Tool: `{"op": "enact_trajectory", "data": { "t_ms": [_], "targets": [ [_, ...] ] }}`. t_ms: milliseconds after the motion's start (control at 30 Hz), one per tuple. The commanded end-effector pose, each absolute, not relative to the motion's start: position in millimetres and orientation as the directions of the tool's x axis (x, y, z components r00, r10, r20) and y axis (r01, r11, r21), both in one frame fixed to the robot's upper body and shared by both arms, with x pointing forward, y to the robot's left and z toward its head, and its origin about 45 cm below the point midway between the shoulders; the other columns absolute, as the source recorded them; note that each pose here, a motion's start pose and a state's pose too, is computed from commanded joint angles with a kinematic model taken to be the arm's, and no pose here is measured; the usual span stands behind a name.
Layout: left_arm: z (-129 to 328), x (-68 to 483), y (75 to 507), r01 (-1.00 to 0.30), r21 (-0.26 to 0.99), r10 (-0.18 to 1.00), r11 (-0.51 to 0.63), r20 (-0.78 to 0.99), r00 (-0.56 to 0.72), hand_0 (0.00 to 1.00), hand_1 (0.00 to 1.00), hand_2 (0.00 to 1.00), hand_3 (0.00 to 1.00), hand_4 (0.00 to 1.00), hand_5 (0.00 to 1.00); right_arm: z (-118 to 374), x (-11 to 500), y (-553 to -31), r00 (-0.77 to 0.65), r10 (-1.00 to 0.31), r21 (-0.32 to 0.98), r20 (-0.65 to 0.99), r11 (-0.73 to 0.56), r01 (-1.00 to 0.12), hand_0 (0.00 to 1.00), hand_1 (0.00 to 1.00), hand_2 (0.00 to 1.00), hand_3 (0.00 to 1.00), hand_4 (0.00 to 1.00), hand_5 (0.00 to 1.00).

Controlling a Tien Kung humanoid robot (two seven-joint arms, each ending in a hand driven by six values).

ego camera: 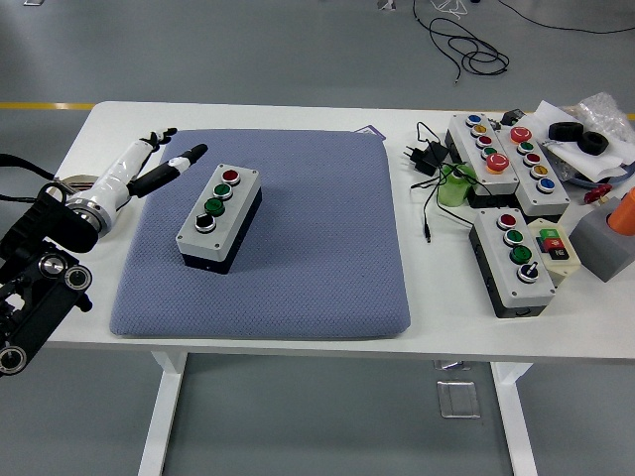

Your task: Pick up the button,place it on the desk,press the button,press the button

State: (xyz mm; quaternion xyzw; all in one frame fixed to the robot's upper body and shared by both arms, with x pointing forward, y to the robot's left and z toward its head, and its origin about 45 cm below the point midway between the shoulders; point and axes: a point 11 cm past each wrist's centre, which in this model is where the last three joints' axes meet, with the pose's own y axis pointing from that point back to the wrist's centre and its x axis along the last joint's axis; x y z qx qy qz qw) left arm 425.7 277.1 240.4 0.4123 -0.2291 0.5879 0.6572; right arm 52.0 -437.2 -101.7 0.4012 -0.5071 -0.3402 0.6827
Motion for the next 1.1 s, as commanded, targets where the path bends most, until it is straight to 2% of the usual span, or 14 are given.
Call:
{"op": "enact_trajectory", "data": {
  "t_ms": [133,467,767,933,1100],
  "targets": [
    [238,428,274,-0.959,0.271,0.497,-0.087,0.846,0.194,0.998,0.998,0.998,0.998,0.998,0.998,-101,55,-437,0.250,-0.872,0.894,0.421,0.446,0.052,0.632,0.536,0.624,0.570,0.312,0.243],
    [246,435,267,-0.978,0.124,0.193,-0.166,0.977,0.092,0.998,0.998,0.998,0.998,0.998,0.998,-101,59,-436,0.255,-0.871,0.895,0.420,0.444,0.046,0.632,0.534,0.624,0.569,0.311,0.243],
    [240,435,266,-0.976,0.140,0.183,-0.169,0.977,0.109,0.989,0.998,0.998,0.998,0.998,0.998,-101,61,-436,0.256,-0.871,0.895,0.419,0.444,0.043,0.631,0.533,0.624,0.569,0.311,0.243],
    [228,430,257,-0.971,0.203,0.245,-0.129,0.955,0.167,0.989,0.998,0.998,0.998,0.998,0.998,-101,62,-436,0.257,-0.870,0.895,0.420,0.444,0.041,0.631,0.533,0.624,0.569,0.311,0.243],
    [221,428,250,-0.963,0.238,0.255,-0.122,0.946,0.201,0.986,0.998,0.998,0.998,0.998,0.998,-100,62,-436,0.261,-0.869,0.894,0.421,0.446,0.041,0.631,0.533,0.622,0.570,0.311,0.242]
  ]
}}
